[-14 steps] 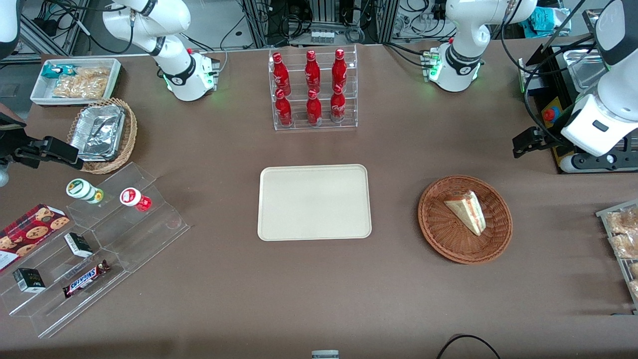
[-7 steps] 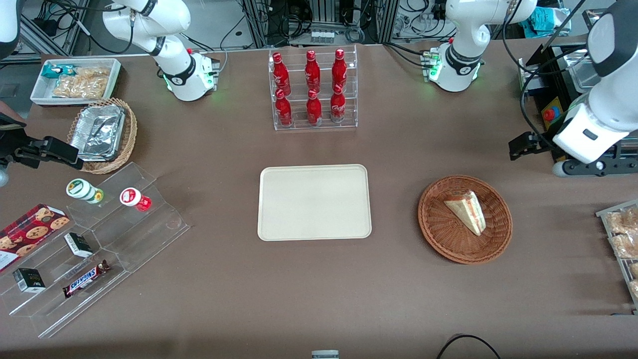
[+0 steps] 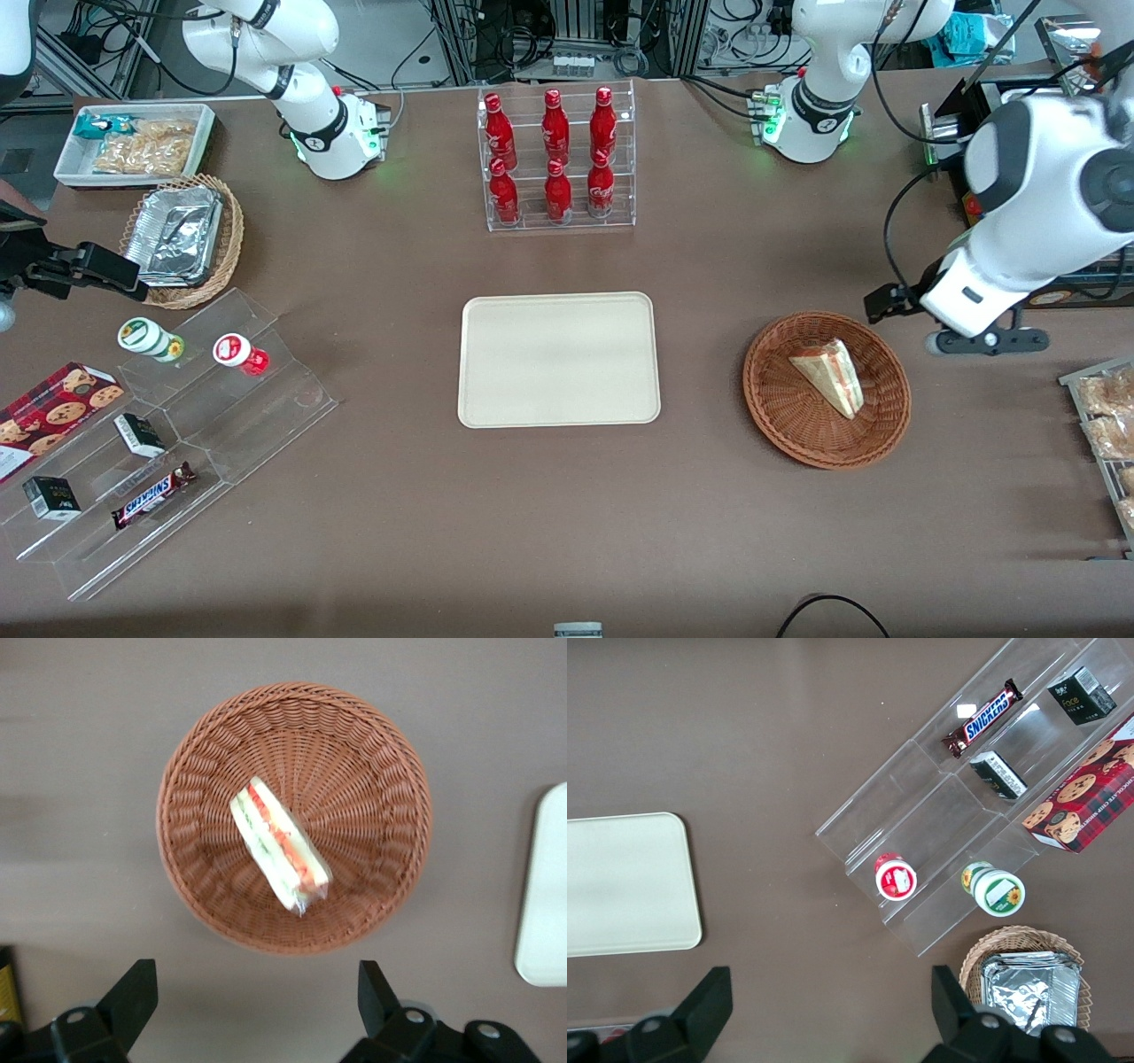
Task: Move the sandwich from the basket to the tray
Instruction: 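Move the left gripper down over the sandwich in the wicker basket, then close the left gripper on the wrapped sandwich and lift it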
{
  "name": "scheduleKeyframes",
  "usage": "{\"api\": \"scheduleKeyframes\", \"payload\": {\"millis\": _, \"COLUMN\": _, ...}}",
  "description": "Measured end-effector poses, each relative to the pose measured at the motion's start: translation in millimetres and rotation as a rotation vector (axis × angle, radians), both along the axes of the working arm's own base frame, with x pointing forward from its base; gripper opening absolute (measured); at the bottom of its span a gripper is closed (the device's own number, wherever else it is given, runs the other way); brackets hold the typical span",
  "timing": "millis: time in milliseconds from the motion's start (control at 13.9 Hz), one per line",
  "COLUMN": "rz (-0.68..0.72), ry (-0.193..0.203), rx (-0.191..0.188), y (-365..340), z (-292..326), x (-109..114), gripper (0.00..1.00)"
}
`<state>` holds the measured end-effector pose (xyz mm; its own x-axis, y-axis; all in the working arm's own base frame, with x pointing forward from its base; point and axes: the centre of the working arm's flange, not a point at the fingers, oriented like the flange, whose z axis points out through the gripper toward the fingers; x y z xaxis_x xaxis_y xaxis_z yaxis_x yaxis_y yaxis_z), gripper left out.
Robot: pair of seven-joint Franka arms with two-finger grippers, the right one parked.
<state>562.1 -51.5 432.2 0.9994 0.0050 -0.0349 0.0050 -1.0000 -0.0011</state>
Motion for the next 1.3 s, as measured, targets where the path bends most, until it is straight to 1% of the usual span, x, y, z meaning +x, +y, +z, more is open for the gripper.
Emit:
{"api": "scheduleKeyframes", "payload": {"millis": 216, "rz": 0.019, "ry": -0.077, "rx": -0.008, "y": 0.8, "z": -60.9, "x": -11.3, "gripper": 1.0}}
{"api": "scheduleKeyframes", "payload": {"millis": 288, "rz": 0.06, "ry": -0.097, "rx": -0.011, "y": 1.1, "z": -76.5, "x": -16.0, "gripper": 1.0}}
{"api": "scheduleKeyframes", "payload": {"millis": 360, "rz": 0.121, "ry": -0.102, "rx": -0.014, "y": 0.7, "z": -88.0, "x": -19.6, "gripper": 1.0}}
{"api": "scheduleKeyframes", "payload": {"millis": 432, "rz": 0.2, "ry": -0.096, "rx": -0.015, "y": -0.5, "z": -95.4, "x": -21.2, "gripper": 1.0}}
{"api": "scheduleKeyframes", "payload": {"millis": 649, "rz": 0.499, "ry": -0.069, "rx": -0.014, "y": -13.6, "z": -112.5, "x": -22.1, "gripper": 1.0}}
{"api": "scheduleKeyframes", "payload": {"millis": 793, "rz": 0.648, "ry": -0.066, "rx": -0.016, "y": -18.9, "z": -123.5, "x": -20.1, "gripper": 1.0}}
{"api": "scheduleKeyframes", "payload": {"millis": 1009, "rz": 0.782, "ry": -0.073, "rx": -0.023, "y": -19.3, "z": -136.9, "x": -14.8, "gripper": 1.0}}
{"api": "scheduleKeyframes", "payload": {"millis": 1297, "rz": 0.847, "ry": -0.046, "rx": -0.011, "y": -19.0, "z": -157.9, "x": -14.4, "gripper": 1.0}}
